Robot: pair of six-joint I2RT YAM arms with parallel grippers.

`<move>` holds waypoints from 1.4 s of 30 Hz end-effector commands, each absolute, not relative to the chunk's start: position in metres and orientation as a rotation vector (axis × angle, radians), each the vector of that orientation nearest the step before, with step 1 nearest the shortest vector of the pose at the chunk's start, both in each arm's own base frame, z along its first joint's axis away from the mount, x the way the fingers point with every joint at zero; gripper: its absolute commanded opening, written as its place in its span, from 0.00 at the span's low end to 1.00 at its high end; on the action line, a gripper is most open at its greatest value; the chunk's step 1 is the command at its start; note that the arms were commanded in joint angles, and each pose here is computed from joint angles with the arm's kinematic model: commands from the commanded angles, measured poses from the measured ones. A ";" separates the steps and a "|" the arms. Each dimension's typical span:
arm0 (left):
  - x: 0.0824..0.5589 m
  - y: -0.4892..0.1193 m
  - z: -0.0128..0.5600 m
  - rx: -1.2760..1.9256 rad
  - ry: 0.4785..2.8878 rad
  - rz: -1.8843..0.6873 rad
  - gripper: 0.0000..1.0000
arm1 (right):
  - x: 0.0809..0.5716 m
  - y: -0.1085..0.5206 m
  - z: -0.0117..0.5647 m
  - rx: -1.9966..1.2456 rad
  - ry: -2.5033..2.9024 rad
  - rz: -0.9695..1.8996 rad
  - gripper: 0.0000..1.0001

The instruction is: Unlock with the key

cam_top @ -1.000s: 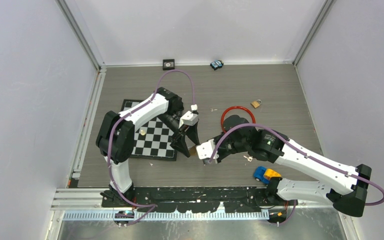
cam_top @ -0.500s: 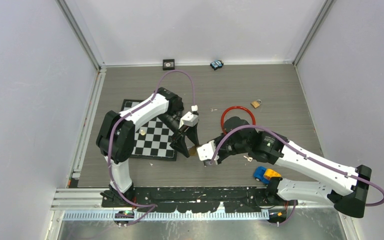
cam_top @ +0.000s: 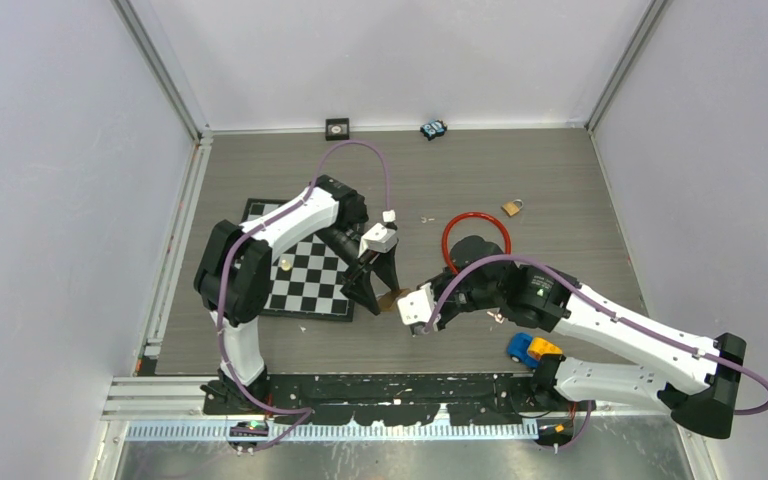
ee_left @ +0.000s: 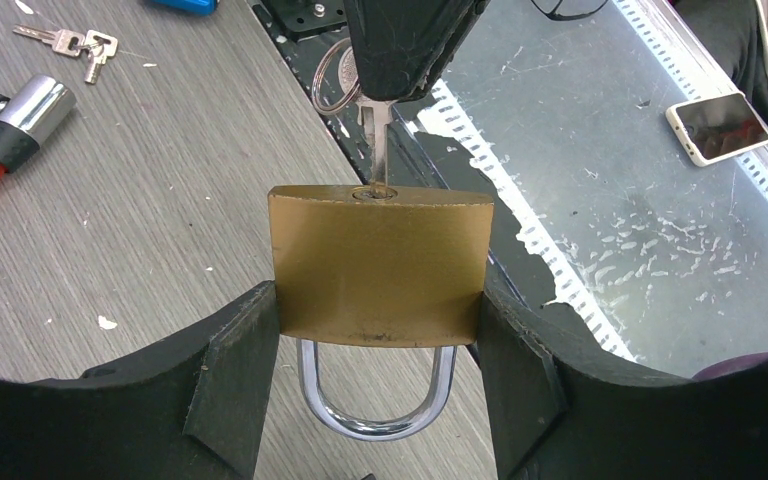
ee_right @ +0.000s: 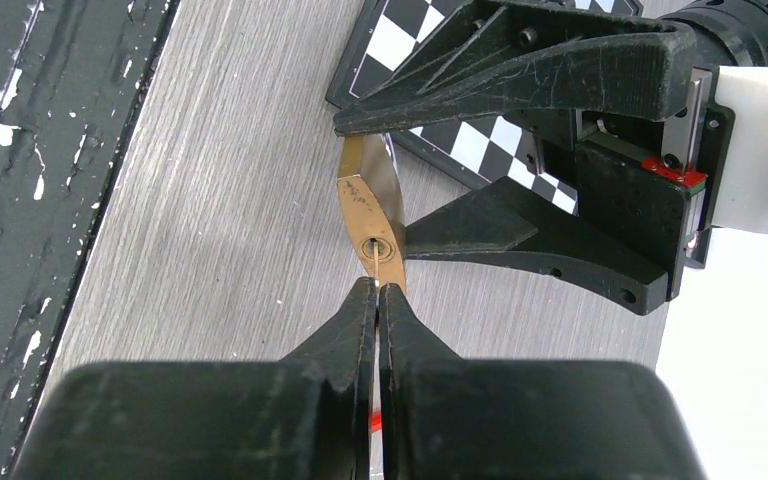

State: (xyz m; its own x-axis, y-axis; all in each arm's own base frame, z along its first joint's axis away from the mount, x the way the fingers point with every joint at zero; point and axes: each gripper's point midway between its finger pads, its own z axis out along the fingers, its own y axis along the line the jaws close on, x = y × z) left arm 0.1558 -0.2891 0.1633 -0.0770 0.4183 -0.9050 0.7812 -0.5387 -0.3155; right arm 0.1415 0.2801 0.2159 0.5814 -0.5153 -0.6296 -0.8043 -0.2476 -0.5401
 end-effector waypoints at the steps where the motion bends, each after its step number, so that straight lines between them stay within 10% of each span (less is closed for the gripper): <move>1: 0.142 -0.295 0.204 1.730 1.323 -1.804 0.00 | 0.138 0.287 0.233 -1.887 0.993 0.428 0.01; 42: 0.142 -0.295 0.206 1.732 1.312 -1.803 0.00 | 0.144 0.276 0.236 -1.916 1.048 0.364 0.01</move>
